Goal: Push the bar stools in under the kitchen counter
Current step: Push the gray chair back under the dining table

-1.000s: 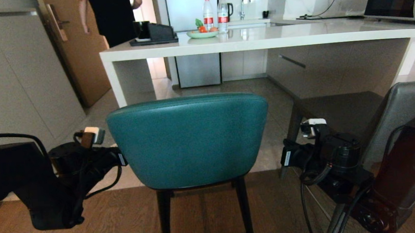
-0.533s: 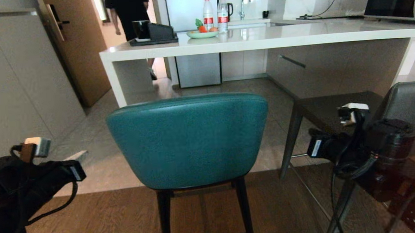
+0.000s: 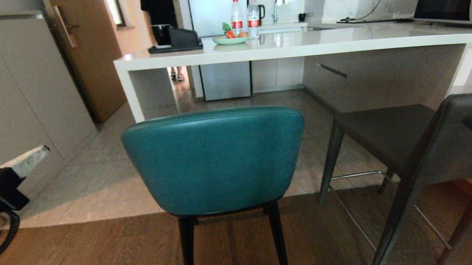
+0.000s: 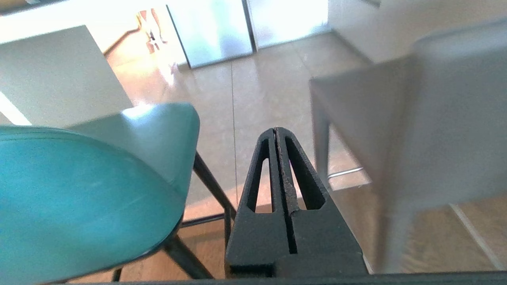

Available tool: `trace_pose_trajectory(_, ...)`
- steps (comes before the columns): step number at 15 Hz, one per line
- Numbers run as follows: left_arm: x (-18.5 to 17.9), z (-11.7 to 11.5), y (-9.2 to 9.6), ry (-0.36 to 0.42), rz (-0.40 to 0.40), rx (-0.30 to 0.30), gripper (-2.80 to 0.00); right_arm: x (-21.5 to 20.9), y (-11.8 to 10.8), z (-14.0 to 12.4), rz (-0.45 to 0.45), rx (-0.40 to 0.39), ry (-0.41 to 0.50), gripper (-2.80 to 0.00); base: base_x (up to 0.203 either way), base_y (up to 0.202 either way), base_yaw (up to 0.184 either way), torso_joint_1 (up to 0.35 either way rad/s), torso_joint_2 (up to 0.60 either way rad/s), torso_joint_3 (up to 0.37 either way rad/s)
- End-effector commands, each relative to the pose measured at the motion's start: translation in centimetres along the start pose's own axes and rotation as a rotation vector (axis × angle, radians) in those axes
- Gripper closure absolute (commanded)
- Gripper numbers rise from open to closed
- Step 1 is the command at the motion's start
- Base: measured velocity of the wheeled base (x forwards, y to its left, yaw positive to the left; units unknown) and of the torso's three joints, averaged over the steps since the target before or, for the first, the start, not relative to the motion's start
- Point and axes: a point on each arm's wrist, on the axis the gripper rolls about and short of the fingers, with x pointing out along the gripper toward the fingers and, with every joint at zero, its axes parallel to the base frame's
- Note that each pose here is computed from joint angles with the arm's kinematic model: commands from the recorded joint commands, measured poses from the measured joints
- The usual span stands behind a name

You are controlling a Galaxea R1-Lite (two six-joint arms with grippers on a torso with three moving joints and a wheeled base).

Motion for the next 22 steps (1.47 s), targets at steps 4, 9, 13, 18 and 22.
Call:
trace_pose_trajectory(4, -8.5, 6.8, -8.3, 0.108, -0.485, -0.131, 0.00, -8.9, -1.6, 4.2, 0.072, 0.021, -0.093, 0.00, 0.000, 0.000, 0.000, 0.000, 0.00, 0.000)
trace_pose_trajectory(9, -13.7, 8.2, -11.4, 0.219, -0.846, -0.152, 0.00, -11.2, -2.0, 4.0, 0.133, 0.015, -0.077, 0.00, 0.000, 0.000, 0.000, 0.000, 0.00, 0.000)
trace_pose_trajectory(13, -18.5, 7.6, -11.6, 0.286, -1.054, -0.206, 0.00, -13.3, -2.7, 2.9, 0.139, 0.014, -0.078, 0.00, 0.000, 0.000, 0.000, 0.000, 0.00, 0.000)
trace_pose_trajectory(18, -19.6, 2.4, -11.5, 0.147, -0.654, -0.094, 0.00, -14.6, -3.1, 1.0, 0.134, -0.011, -0.040, 0.00, 0.000, 0.000, 0.000, 0.000, 0.00, 0.000)
trace_pose_trajectory(22, -16.1, 0.5, -10.2, 0.144, -0.604, -0.080, 0.00, -13.0, -2.7, 1.5, 0.144, -0.023, -0.005, 0.00, 0.000, 0.000, 0.000, 0.000, 0.00, 0.000)
